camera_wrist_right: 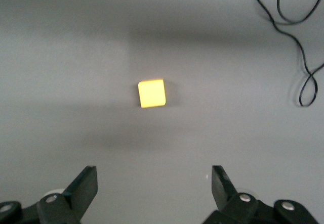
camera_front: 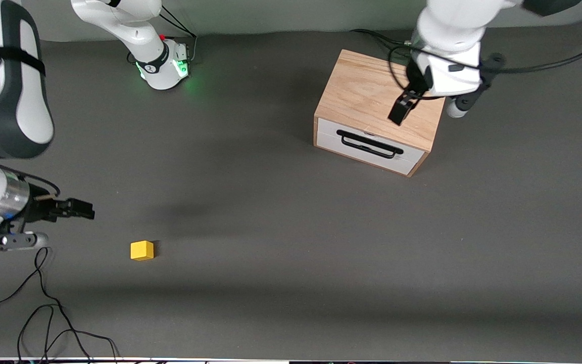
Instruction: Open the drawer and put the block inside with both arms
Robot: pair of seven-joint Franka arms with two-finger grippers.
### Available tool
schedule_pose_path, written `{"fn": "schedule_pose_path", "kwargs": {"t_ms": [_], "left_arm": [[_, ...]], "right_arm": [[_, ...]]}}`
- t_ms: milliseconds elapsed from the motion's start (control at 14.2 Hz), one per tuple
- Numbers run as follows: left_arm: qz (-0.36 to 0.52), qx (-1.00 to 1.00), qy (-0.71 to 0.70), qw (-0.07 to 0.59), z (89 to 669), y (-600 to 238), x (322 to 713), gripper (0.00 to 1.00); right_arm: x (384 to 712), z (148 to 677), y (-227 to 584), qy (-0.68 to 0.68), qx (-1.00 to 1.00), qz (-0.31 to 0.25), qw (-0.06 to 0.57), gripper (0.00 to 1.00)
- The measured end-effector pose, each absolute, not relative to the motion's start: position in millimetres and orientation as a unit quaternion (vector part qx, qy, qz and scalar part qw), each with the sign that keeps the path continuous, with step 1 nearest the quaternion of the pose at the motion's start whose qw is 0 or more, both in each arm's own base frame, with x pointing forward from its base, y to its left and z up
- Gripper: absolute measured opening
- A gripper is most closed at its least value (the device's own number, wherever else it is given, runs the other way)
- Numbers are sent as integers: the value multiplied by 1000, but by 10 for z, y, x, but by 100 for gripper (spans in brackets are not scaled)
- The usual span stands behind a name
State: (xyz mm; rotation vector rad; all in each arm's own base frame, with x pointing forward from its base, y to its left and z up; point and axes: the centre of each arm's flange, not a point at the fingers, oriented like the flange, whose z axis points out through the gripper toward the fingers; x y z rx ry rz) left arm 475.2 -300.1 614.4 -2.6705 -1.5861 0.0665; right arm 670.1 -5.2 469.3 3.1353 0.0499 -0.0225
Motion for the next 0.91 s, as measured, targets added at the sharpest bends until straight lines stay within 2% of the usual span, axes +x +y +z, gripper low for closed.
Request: {"fn": "schedule_pose_path", "kwargs": {"t_ms": [281,562,914], "left_arm": [[45,-799,-598,26,5902,-3214,4932,100],[58,-794,-604,43,5639,-3230,5037,100],[63,-800,-594,62,4942,-3319,5084,100]], "right_arm": [[6759,4635,-38,21,1000,-5,9,100],[6832,4833,-16,54,998,19,18,100],[6859,4959,86,66,997,30,17,100]]}}
